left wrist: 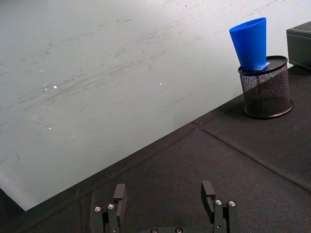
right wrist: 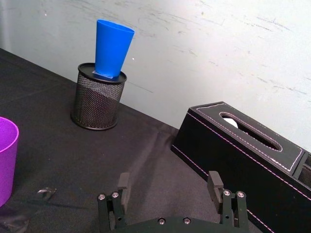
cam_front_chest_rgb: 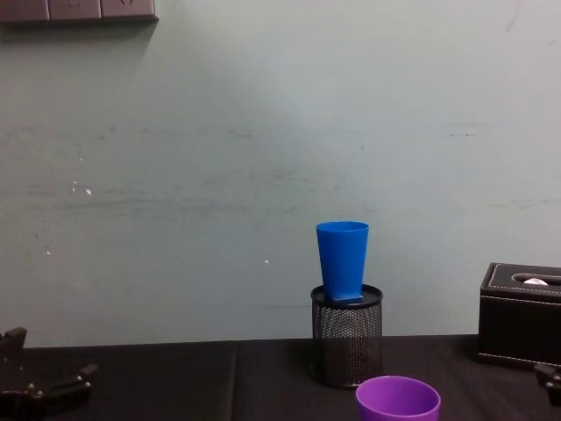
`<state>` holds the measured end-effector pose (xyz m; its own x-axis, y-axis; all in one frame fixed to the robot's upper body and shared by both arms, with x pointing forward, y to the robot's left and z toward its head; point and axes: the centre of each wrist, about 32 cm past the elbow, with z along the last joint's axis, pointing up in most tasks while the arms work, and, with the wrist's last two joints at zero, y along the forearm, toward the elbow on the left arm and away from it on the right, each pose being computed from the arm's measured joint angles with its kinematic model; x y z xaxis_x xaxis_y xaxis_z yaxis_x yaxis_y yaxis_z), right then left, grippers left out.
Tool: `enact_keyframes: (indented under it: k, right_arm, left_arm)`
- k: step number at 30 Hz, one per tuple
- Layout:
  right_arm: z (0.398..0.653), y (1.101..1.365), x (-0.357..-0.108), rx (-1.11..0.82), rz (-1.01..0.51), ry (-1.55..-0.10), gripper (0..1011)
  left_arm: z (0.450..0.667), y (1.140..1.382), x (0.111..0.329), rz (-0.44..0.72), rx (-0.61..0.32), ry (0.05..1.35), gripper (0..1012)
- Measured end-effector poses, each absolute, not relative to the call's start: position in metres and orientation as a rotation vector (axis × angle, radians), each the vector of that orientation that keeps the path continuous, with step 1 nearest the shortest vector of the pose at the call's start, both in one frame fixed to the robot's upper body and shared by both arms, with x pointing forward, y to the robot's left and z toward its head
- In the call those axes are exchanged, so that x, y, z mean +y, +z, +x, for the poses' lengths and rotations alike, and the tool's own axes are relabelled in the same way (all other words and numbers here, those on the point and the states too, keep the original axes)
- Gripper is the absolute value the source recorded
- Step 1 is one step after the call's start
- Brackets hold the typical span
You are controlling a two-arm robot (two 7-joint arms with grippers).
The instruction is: Pick up one cup with a gripper and tap it against the other cup.
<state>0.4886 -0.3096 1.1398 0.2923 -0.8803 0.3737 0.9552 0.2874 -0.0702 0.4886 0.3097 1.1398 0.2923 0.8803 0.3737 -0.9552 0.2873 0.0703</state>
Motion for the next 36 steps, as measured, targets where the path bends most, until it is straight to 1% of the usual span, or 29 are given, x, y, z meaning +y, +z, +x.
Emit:
enact_keyframes:
  k: [36]
  right_arm:
    - [0.4886,1.1398,-0.3097,-0.285,-0.305,-1.248,1003]
  left_arm:
    - [0.4886,1.1398,0.3096,0.304,-0.285,1.248,1005]
